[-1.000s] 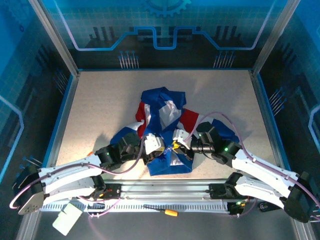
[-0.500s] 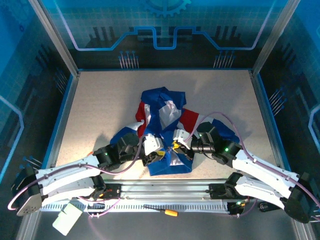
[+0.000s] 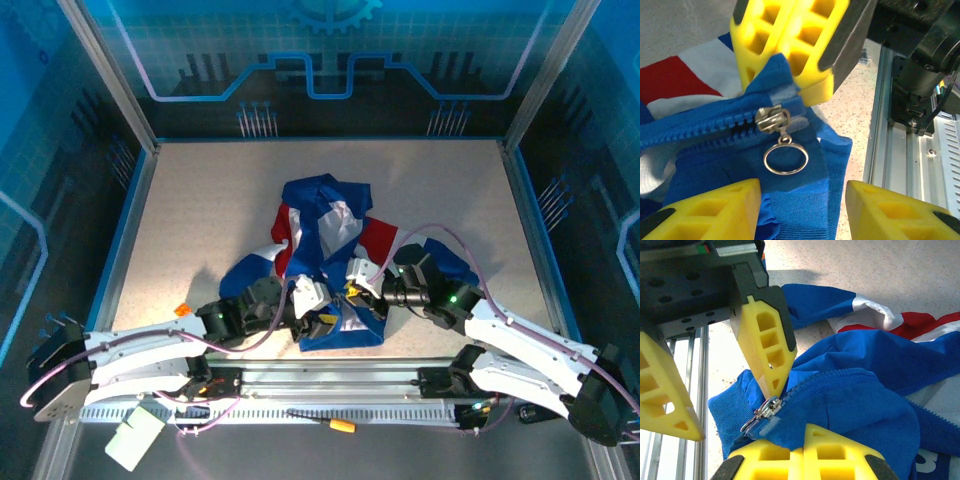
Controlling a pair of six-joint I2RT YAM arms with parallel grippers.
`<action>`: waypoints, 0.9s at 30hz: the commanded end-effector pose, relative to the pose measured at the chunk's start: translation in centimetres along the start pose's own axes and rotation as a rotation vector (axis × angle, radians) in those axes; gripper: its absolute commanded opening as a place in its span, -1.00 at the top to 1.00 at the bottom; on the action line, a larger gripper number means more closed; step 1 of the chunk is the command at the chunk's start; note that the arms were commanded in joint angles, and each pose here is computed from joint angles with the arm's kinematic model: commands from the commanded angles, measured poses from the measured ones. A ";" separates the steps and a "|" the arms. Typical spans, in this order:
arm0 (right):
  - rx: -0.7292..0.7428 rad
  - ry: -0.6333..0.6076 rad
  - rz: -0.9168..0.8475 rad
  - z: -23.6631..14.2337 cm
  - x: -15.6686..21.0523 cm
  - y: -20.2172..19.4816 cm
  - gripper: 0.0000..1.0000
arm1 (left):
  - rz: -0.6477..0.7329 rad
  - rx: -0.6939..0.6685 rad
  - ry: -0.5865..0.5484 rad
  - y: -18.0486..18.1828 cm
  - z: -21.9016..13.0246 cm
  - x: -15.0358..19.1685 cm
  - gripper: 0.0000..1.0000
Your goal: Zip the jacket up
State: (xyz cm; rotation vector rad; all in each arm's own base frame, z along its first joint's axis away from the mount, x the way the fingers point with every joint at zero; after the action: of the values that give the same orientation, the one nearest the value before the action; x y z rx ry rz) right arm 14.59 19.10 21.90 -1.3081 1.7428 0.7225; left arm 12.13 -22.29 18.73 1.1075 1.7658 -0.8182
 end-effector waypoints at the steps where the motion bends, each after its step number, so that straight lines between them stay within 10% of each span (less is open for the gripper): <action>1: -0.005 -0.014 -0.015 -0.1 -0.2 0.0 1.00 | -0.037 -0.043 -0.062 0.3 0.1 -0.3 0.01; 27: -0.023 -0.030 -0.018 0.1 -0.2 0.5 1.00 | -0.156 -0.176 -0.130 1.6 1.1 -0.1 0.14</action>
State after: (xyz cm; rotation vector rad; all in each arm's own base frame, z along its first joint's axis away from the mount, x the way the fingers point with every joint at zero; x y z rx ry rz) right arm 14.58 19.18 21.95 -1.3069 1.7330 0.7249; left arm 13.67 -23.06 17.98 0.8852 1.7899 -0.8247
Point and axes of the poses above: each hand's point on the last joint's axis, 136 mm out from that joint toward the fingers, its own z axis out along the fingers, its own y axis along the line the jaws close on, x = y × z, the point moved 9 cm from there along -z, back along the fingers, and after that the axes turned 2 degrees about z, right-handed, at the moved point
